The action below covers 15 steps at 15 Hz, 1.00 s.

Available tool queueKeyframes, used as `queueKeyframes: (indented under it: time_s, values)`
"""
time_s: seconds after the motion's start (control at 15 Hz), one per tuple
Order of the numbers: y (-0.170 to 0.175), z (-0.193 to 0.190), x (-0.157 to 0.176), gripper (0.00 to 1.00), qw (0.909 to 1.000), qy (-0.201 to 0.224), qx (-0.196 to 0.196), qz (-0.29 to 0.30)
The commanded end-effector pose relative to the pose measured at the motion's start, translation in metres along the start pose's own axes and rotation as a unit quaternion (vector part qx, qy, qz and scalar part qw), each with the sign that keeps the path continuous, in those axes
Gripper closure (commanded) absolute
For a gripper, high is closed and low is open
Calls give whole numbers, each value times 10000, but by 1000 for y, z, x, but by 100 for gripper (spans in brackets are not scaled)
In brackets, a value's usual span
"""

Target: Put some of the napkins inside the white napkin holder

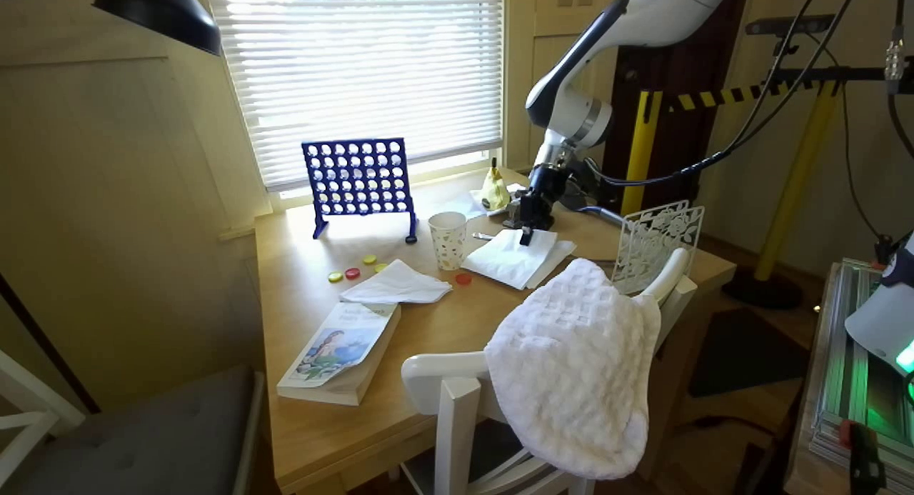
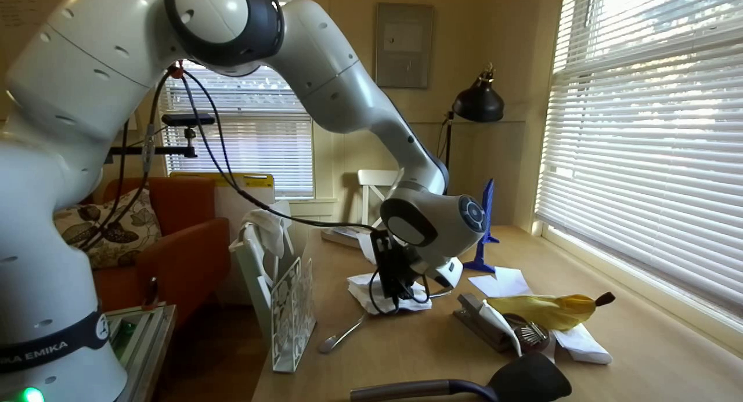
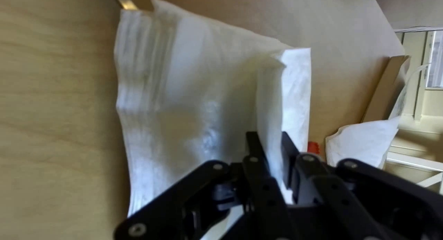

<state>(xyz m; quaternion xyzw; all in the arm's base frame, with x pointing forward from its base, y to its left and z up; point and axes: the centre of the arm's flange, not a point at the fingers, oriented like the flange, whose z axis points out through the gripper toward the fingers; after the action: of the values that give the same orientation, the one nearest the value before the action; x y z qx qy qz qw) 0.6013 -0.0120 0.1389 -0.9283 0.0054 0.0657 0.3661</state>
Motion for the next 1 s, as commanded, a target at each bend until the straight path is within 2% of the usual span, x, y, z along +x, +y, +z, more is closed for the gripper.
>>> queueKeyframes:
  time_s: [0.0, 0.2, 0.4, 0.53, 0.73, 0.93]
  values:
    - [5, -3, 8, 100, 9998, -134, -18, 140]
    - [3, -6, 1, 99, 9995, -272, -106, 120]
    - [-10, -21, -32, 99, 9966, -616, -483, -262]
    - [-19, -35, -61, 99, 9894, -894, -924, -680]
    - [-30, -55, -84, 99, 9783, -849, -1462, -1193]
    - [-60, -75, -99, 99, 9620, -809, -1818, -1872]
